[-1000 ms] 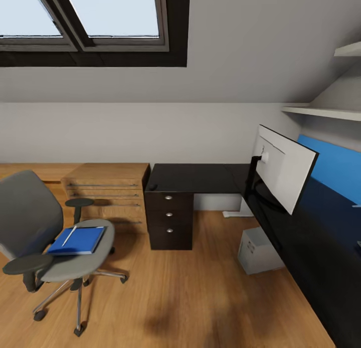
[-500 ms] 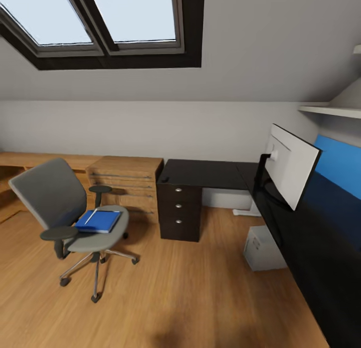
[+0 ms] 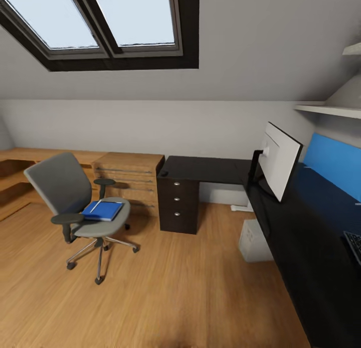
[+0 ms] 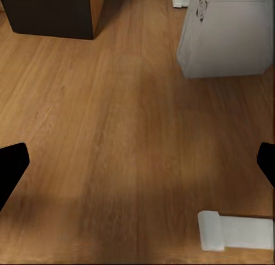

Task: In the bedroom, organize the workspace by keeping the computer under the desk, ensuring the monitor is on the desk, placing the keyboard on the desk next to the monitor, placing the mouse on the desk next to the keyboard, moving the folder from the swivel chair onto the desk next to the mouse, stacking the notebook on top of the folder with the pen on top of the notebook, and positioning the swivel chair next to the desk.

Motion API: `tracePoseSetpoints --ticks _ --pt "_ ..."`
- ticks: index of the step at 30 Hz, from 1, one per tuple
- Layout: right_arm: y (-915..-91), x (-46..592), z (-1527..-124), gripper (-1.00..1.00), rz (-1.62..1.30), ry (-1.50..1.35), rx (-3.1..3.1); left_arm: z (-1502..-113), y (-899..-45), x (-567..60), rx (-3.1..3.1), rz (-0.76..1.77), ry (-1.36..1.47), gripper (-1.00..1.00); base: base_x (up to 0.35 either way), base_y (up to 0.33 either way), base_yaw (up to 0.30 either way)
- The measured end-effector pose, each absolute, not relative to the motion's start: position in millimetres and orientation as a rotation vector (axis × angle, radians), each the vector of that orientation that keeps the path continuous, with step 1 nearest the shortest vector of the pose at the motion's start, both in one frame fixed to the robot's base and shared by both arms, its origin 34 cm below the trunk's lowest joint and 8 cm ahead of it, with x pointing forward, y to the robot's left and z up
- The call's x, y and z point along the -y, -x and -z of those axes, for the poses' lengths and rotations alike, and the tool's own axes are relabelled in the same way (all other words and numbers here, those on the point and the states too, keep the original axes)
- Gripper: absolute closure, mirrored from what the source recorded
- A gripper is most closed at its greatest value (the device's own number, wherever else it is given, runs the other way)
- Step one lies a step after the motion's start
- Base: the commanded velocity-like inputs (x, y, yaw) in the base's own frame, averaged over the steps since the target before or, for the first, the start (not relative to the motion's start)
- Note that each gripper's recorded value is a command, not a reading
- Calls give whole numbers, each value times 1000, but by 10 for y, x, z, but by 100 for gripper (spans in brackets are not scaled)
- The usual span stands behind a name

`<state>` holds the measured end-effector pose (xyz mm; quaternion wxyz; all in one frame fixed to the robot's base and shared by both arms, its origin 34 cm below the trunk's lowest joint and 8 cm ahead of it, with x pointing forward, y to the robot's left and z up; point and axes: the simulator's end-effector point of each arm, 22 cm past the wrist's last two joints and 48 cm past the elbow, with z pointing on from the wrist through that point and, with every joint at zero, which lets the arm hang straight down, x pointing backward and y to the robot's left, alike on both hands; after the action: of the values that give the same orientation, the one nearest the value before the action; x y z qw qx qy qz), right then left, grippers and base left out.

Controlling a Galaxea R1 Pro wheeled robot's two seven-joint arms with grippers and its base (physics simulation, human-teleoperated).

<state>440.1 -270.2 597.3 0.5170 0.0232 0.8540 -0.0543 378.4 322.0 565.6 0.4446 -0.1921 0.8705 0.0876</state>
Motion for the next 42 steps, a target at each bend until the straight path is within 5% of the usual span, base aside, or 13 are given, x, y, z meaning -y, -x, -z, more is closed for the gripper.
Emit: tracePoseSetpoints --ticks 27,42 --pt "-4398 2702 -5968 -100 130 -55 -2053 -5655 -3784 -3220 -2158 -217 476 -100 -329 -11 1" --pt "-4397 2710 -5969 -100 131 -54 -2052 -5654 -3783 -3198 -2159 -213 476 -100 -175 -274 0"
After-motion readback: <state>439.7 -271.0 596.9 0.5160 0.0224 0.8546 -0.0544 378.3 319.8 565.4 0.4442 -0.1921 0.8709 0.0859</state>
